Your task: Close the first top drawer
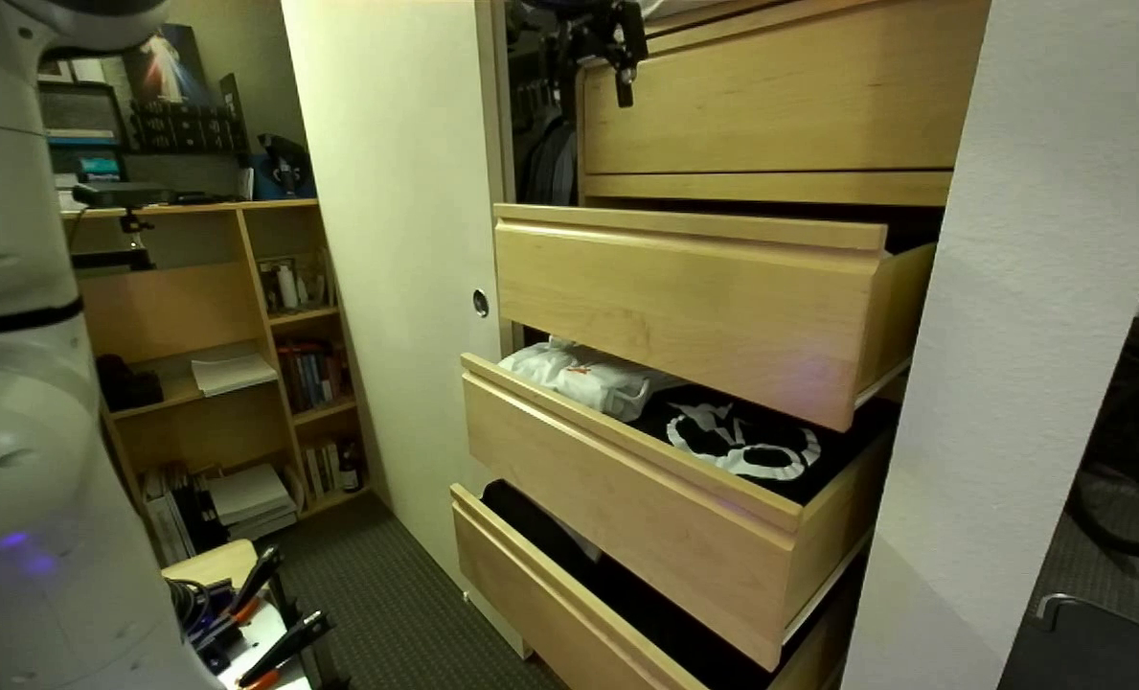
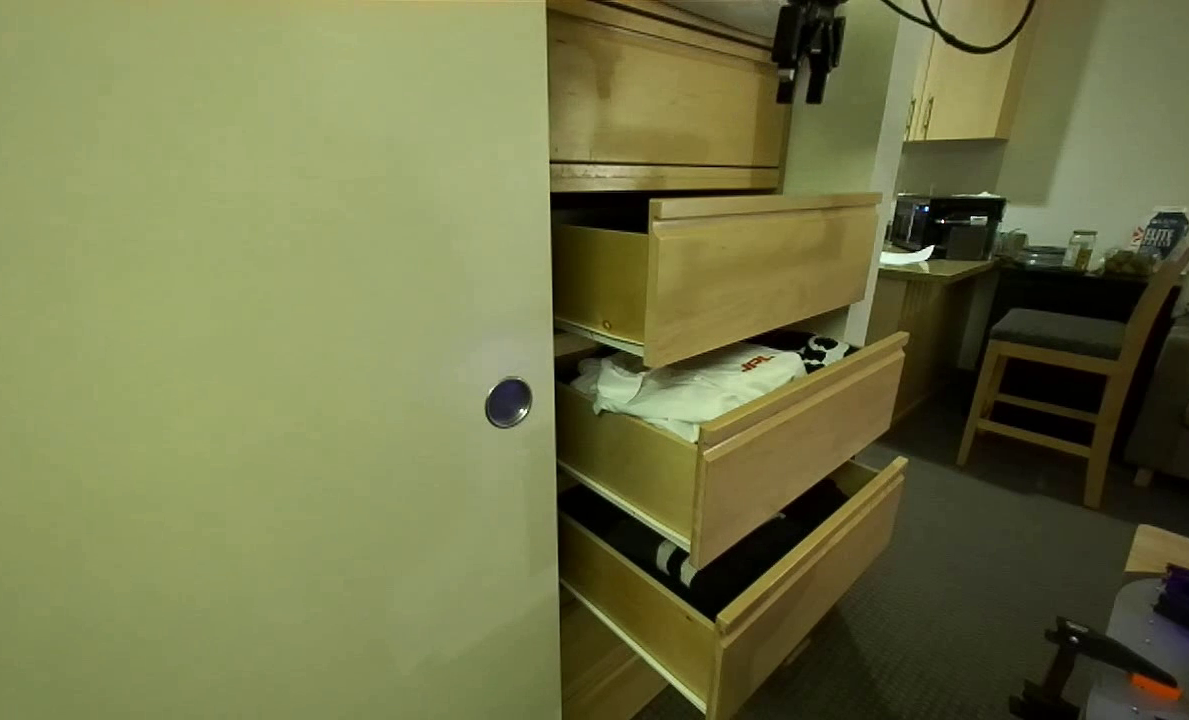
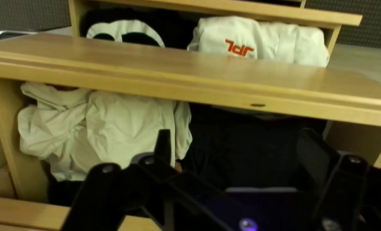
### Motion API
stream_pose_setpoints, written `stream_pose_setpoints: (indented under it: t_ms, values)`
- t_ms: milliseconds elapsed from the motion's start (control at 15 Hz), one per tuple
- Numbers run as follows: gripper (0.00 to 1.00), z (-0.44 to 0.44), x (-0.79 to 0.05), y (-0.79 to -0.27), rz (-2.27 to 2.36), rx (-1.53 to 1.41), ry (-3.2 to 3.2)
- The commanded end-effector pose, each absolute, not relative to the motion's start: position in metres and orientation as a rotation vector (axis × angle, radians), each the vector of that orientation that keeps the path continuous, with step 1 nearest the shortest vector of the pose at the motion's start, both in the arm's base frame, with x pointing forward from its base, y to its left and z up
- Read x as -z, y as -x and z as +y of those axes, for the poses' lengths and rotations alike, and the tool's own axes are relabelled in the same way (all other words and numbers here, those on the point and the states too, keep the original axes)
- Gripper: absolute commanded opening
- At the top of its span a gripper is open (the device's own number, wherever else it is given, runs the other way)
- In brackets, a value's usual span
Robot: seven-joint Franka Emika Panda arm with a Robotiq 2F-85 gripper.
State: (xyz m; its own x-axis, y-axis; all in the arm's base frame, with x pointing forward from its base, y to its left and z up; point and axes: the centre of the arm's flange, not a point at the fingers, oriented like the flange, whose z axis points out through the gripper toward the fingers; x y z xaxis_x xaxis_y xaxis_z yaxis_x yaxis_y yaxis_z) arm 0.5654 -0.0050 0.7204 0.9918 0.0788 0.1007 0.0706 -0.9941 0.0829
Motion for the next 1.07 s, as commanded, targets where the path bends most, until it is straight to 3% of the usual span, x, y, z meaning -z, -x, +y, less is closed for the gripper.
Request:
stream_pose_setpoints:
  t_ms: [0, 400, 1000]
  values:
    - [1.0, -0.006, -0.724, -0.518, 0.162, -0.038, -3.063]
    - [1.0, 0.005, -0.694, -0.466, 0.152, 0.153, -3.048]
    - [1.0, 0.024, -0.629, -0.425, 0.218, 0.165, -3.016]
